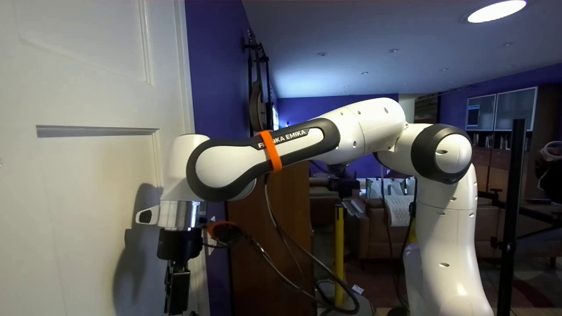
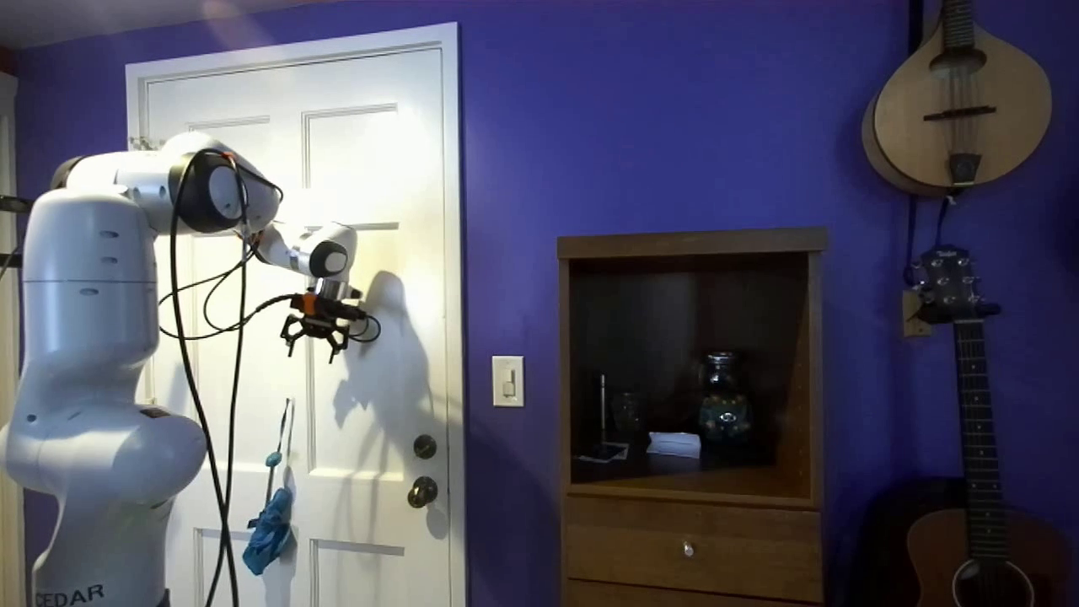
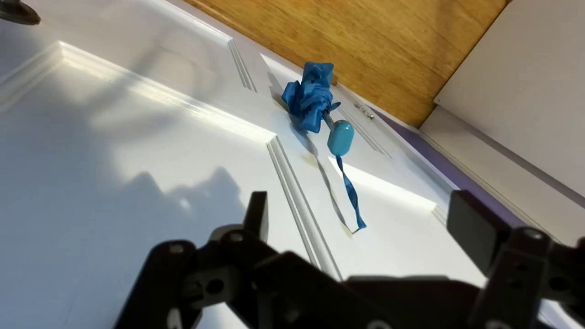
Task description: Pick up the blue umbrella and hang it on the bottom hook on the door
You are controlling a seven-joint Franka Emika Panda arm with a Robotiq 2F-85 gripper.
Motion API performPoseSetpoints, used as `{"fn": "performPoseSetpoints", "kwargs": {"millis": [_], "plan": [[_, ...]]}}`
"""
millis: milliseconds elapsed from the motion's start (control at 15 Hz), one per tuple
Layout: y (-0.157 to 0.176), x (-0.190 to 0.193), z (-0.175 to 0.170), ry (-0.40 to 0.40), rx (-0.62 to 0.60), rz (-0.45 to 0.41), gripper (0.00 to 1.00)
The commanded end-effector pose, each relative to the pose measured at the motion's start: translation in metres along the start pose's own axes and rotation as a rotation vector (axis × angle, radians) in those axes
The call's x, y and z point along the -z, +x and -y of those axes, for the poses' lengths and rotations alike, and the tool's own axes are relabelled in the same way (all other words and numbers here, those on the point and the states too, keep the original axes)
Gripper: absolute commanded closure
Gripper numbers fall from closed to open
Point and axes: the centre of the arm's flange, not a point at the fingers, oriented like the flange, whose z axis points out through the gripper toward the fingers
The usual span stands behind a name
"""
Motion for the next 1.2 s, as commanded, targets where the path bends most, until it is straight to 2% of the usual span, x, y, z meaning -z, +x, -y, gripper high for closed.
{"fn": "performPoseSetpoints", "kwargs": {"millis": [0,400,800,867,1133], "plan": [[-0.026,0.027,0.024,-0.086,-0.032,-0.028,0.0],[-0.059,0.065,0.05,-0.15,-0.054,-0.068,0.0],[-0.091,0.082,0.061,-0.18,-0.094,-0.114,0.0],[-0.07,0.082,0.053,-0.152,-0.068,-0.099,0.0],[-0.072,0.082,0.053,-0.151,-0.07,-0.1,0.0]]}}
